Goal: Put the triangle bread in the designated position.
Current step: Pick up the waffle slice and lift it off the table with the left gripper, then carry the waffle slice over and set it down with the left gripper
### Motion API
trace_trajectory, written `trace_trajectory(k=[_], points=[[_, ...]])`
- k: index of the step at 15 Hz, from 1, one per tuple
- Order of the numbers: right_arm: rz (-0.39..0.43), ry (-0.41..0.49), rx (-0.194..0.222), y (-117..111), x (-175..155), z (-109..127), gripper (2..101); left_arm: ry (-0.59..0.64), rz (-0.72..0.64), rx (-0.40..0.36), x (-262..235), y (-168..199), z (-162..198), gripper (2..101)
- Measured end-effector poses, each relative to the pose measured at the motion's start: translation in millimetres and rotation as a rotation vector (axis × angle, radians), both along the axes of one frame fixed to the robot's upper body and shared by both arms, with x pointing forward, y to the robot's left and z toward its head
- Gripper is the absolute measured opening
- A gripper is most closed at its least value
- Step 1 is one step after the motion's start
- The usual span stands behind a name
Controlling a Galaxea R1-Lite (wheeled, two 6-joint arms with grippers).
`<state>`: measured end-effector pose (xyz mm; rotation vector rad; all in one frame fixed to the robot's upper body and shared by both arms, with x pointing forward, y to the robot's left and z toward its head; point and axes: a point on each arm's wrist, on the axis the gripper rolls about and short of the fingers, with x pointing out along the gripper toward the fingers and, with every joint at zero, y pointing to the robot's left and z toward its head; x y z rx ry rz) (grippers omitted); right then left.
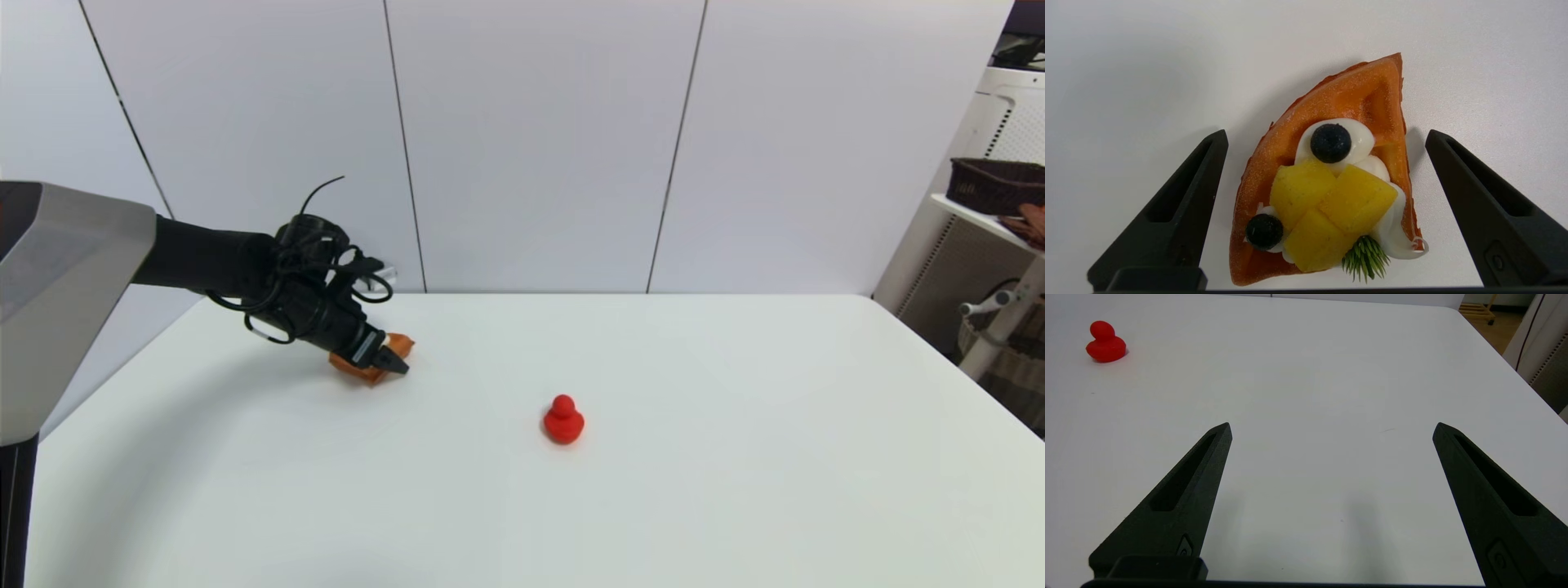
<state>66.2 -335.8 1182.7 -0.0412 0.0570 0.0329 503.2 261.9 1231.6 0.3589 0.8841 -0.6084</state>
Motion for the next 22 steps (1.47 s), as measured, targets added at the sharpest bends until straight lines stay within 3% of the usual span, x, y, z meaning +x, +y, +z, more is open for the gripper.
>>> trace_trajectory(k=[1, 4, 6, 11, 18, 22], points=[[0.0, 0.0, 0.0, 0.0, 0.0, 0.0, 97.3, 0.0, 0.0, 0.0, 0.0, 0.0, 0.0, 93.1], [0.0, 0.0, 0.0, 0.0, 0.0, 0.0, 97.3, 0.002, 0.0, -0.002, -0.2, 0.0, -0.4, 66.5], [0.0, 0.0, 0.0, 0.0, 0.0, 0.0, 97.3, 0.002, 0.001, -0.001, -0.3, 0.4, -0.4, 59.2], [0.0, 0.0, 0.0, 0.0, 0.0, 0.0, 97.3, -0.008, 0.0, -0.002, -1.8, 0.9, 4.1, 55.4], [0.0, 0.0, 0.0, 0.0, 0.0, 0.0, 97.3, -0.094, -0.016, -0.017, -12.8, -3.0, 38.5, 54.6], [0.0, 0.0, 0.0, 0.0, 0.0, 0.0, 97.3, -0.122, -0.127, 0.027, -31.6, -12.8, 58.3, 54.6]])
